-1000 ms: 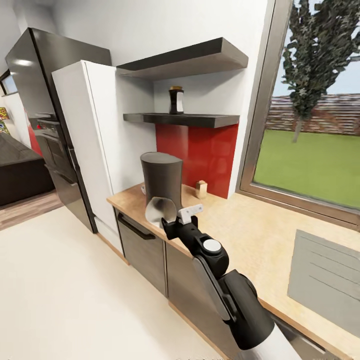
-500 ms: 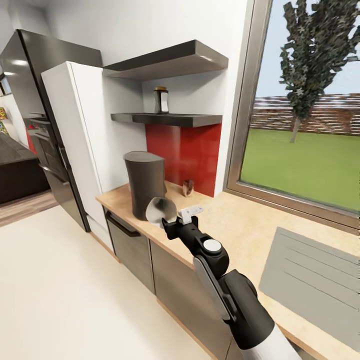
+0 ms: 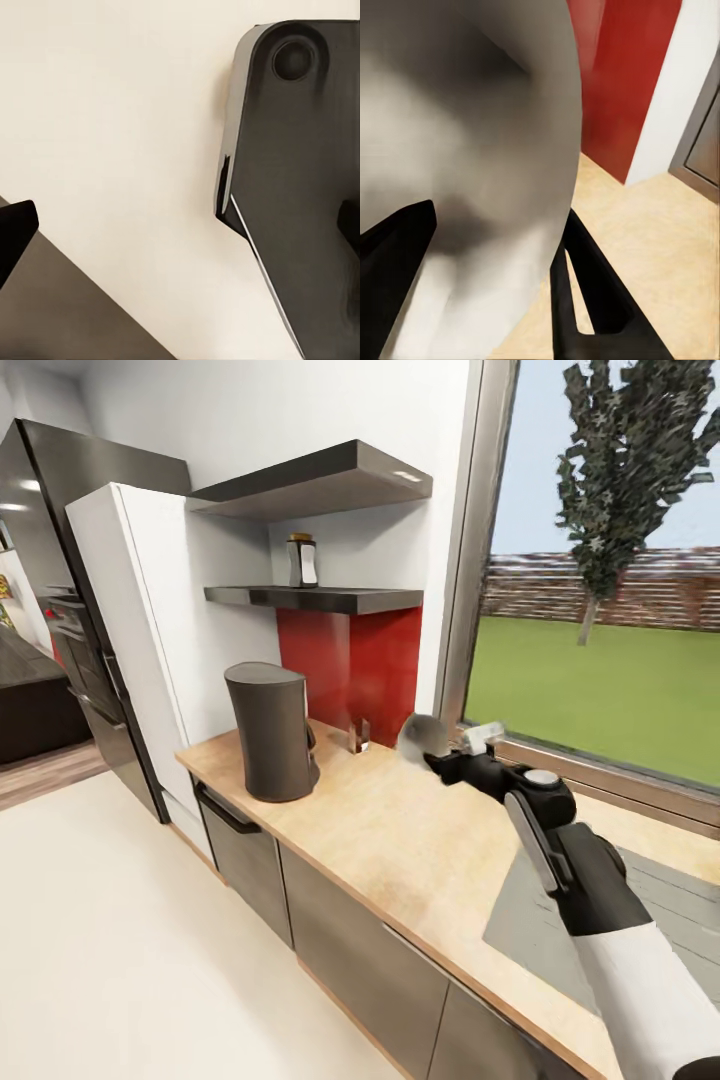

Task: Set up a coffee station on the kitchen countertop: keep the coffee maker on the countertop, move the bottle of coffee from the kitchen shelf to the counter next to the coffee maker, place a paper coffee filter on top of the coffee maker, put the saucer next to the coffee maker with the coffee cup on the saucer, and place the electric kettle next to the coffee maker.

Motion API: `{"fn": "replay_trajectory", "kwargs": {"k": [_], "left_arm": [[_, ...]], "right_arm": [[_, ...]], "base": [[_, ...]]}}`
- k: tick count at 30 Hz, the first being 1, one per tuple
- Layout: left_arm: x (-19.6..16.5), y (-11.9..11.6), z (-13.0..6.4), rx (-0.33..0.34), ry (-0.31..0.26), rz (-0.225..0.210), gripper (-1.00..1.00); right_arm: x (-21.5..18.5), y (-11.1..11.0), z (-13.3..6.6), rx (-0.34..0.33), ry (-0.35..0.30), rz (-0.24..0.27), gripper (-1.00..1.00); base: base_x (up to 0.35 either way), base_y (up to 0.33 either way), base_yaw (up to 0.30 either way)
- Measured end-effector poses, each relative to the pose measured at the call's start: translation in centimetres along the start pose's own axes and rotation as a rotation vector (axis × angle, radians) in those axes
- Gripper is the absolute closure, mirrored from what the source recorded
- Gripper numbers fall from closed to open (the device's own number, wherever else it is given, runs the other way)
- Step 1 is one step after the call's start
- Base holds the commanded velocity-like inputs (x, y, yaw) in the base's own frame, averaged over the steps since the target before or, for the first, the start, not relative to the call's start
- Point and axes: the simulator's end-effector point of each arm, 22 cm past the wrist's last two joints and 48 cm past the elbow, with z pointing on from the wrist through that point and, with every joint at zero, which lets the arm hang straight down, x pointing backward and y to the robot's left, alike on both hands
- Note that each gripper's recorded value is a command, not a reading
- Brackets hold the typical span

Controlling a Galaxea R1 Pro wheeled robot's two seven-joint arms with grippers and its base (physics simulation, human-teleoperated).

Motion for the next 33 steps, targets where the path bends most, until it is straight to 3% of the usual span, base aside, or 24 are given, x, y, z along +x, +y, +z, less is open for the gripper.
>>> {"fn": "replay_trajectory", "kwargs": {"k": [4,5,7,12,26,33], "left_arm": [[0.1,0.0,0.0,0.001,0.001,0.001,-1.00],[0.1,0.0,0.0,0.001,0.003,0.001,-1.00],[0.3,0.0,0.0,0.001,0.005,0.001,-1.00],[0.5,0.2,-0.1,-0.001,0.010,0.001,-1.00],[0.6,0.3,-0.1,-0.002,0.012,0.002,-1.00],[0.6,0.3,-0.1,-0.002,0.013,0.001,-1.00]], "right_arm": [[-4.3,-1.0,0.7,-0.068,0.060,0.004,1.00],[-6.0,-0.3,0.3,-0.124,0.099,0.020,1.00],[-7.4,0.5,-0.1,-0.170,0.126,0.032,1.00],[-8.4,2.3,-0.8,-0.263,0.143,0.046,1.00],[-8.4,2.4,-1.9,-0.328,0.146,0.043,1.00],[-8.3,4.8,-2.8,-0.446,0.153,0.052,1.00]], "base": [[0.000,-0.003,0.000],[0.000,0.000,0.000],[0.000,0.000,0.000],[0.000,0.000,0.000],[0.225,0.086,0.000],[0.223,0.123,0.000]]}}
